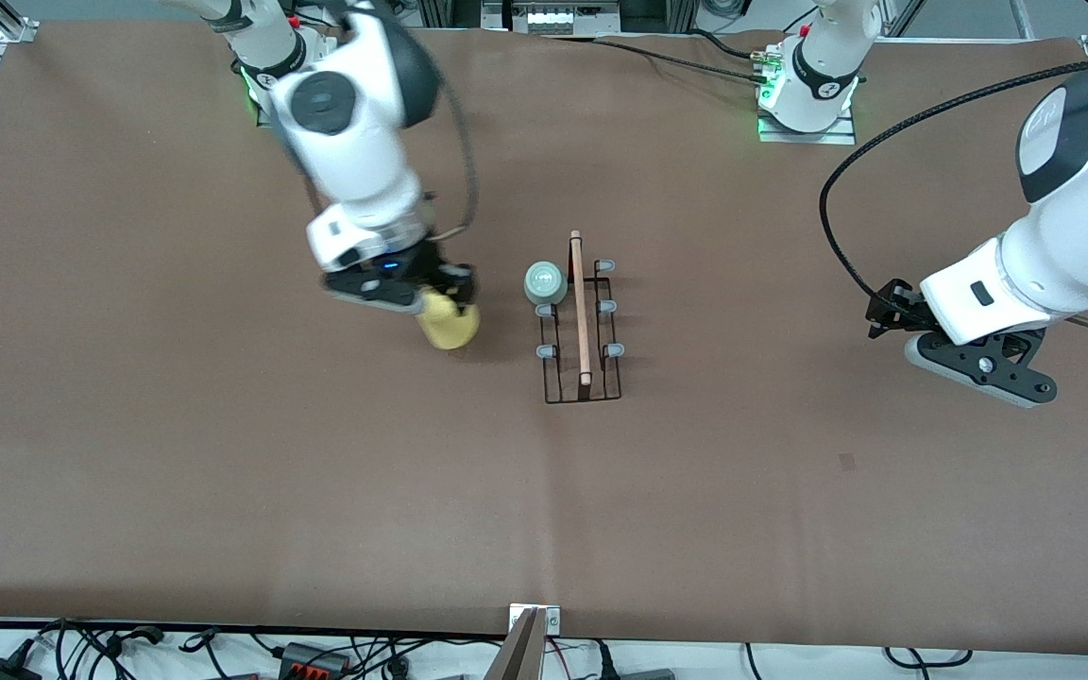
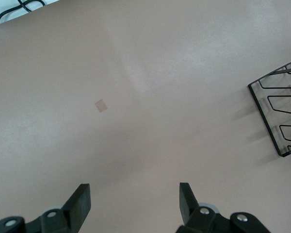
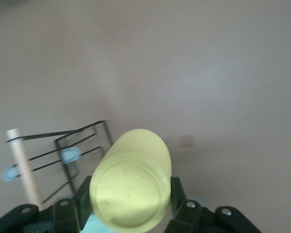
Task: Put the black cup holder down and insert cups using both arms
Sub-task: 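Lift the yellow cup with the right gripper and carry it to the rack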
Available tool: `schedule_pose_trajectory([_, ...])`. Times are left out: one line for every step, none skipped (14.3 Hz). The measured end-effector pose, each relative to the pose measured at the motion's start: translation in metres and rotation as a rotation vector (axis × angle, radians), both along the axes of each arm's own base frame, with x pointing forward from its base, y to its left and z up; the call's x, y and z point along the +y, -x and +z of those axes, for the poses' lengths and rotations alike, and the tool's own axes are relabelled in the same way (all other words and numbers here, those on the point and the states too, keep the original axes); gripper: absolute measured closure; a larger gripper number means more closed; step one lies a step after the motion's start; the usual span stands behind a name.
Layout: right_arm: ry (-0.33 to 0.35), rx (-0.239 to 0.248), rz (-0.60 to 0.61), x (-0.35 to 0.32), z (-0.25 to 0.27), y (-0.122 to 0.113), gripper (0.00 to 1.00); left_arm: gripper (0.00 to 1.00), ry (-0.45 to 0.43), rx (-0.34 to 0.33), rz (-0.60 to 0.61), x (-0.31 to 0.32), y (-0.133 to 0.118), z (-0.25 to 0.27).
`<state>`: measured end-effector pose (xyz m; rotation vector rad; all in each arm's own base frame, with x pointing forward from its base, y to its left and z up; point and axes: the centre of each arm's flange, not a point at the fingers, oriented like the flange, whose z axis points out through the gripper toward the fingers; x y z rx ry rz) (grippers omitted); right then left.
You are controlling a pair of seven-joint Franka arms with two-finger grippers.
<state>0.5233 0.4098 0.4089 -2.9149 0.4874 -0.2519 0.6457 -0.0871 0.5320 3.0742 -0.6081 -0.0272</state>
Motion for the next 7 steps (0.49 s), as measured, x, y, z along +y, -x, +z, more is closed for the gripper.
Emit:
schedule_pose_trajectory([0.005, -0.005, -0.017, 0.021, -0.008, 0.003, 0.34, 0.18, 0.001, 0.0, 0.0, 0.0, 0.0, 0.0])
schedule_pose_trajectory([0.013, -0.002, -0.03, 0.036, -0.019, 0.005, 0.34, 0.18, 0.004, 0.001, 0.001, 0.0, 0.0, 0.0])
schedule_pose_trajectory([0.02, 0.004, -0.037, 0.046, -0.032, 0.005, 0.34, 0.18, 0.01, 0.003, 0.002, -0.001, 0.0, 0.0])
schedule_pose_trajectory([0.022, 0.009, -0.036, 0.052, -0.041, 0.005, 0.34, 0.18, 0.017, 0.005, 0.003, -0.001, 0.0, 0.0])
schedule_pose_trajectory([0.019, 0.003, -0.037, 0.056, -0.043, 0.001, 0.34, 0.18, 0.019, 0.005, 0.003, -0.001, 0.0, 0.0])
schedule_pose_trajectory([0.013, -0.002, -0.041, 0.059, -0.041, -0.002, 0.34, 0.18, 0.019, 0.005, 0.004, -0.001, 0.0, 0.0])
schedule_pose_trajectory([0.006, -0.006, -0.047, 0.062, -0.04, -0.004, 0.34, 0.18, 0.019, 0.005, 0.004, -0.001, 0.0, 0.0])
